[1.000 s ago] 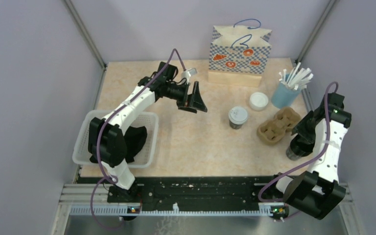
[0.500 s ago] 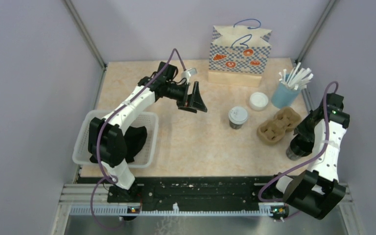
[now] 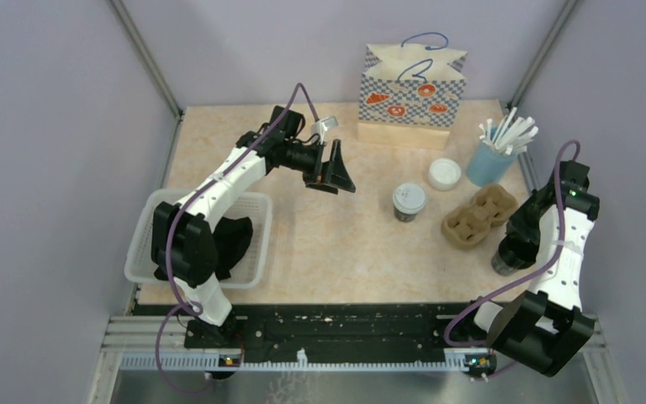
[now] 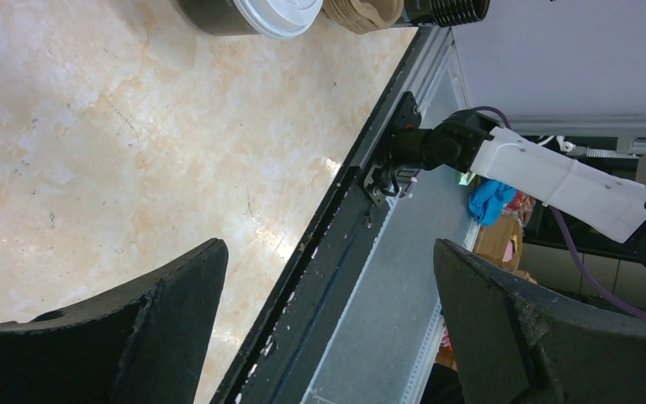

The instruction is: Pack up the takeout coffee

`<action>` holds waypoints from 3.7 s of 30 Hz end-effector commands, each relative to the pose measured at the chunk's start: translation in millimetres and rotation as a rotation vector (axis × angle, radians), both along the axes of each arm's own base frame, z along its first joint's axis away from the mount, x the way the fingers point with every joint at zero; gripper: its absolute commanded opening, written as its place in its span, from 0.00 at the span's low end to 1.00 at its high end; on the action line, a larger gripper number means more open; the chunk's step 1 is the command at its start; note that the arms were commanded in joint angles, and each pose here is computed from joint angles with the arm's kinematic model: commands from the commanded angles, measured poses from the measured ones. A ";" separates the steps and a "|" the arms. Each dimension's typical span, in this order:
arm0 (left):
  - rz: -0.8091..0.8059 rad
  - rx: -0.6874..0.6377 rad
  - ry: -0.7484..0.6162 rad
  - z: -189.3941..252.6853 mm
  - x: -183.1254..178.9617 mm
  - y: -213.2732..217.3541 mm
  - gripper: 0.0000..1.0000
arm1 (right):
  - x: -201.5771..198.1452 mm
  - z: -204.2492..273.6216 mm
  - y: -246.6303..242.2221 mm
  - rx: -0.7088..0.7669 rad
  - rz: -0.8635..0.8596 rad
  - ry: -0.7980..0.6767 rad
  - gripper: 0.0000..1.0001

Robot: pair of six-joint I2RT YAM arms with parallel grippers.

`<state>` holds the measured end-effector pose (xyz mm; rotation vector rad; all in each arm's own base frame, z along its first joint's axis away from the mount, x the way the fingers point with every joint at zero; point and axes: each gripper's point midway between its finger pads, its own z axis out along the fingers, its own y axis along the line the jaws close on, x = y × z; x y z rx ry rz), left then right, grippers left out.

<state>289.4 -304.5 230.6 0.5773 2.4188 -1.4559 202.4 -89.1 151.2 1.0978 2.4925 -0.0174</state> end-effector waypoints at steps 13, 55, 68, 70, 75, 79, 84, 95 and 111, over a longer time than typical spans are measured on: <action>-0.027 -0.038 -0.043 13.2 2.0 -2.9 0.98 | -0.9 3.1 -9.9 -0.049 -0.019 -0.006 0.00; -0.023 -0.020 -0.044 7.1 8.1 -4.4 0.98 | -41.8 128.8 -23.1 -0.253 -0.130 -0.027 0.00; 0.076 0.060 -0.143 23.5 4.7 16.7 0.98 | 42.1 167.8 132.9 -0.210 0.487 -0.212 0.00; 0.125 0.099 -0.142 21.6 0.2 27.6 0.98 | 41.3 147.4 174.1 -0.209 0.604 -0.184 0.00; 0.244 0.105 -0.147 34.6 -22.0 49.1 0.98 | 22.1 78.5 260.6 -0.189 0.854 -0.100 0.00; 0.309 0.115 -0.136 37.5 -38.3 62.0 0.98 | 23.7 32.3 293.2 -0.180 0.949 -0.053 0.00; 0.338 0.133 -0.121 38.3 -54.4 73.3 0.98 | 30.2 -9.7 314.1 -0.169 1.014 0.016 0.00; 0.363 0.146 -0.150 57.6 -46.3 75.3 0.98 | 27.0 -34.9 317.3 -0.206 1.078 0.090 0.24; 0.280 0.149 -0.111 46.3 -19.6 53.0 0.98 | 143.2 76.2 135.6 -0.205 0.193 -0.343 0.45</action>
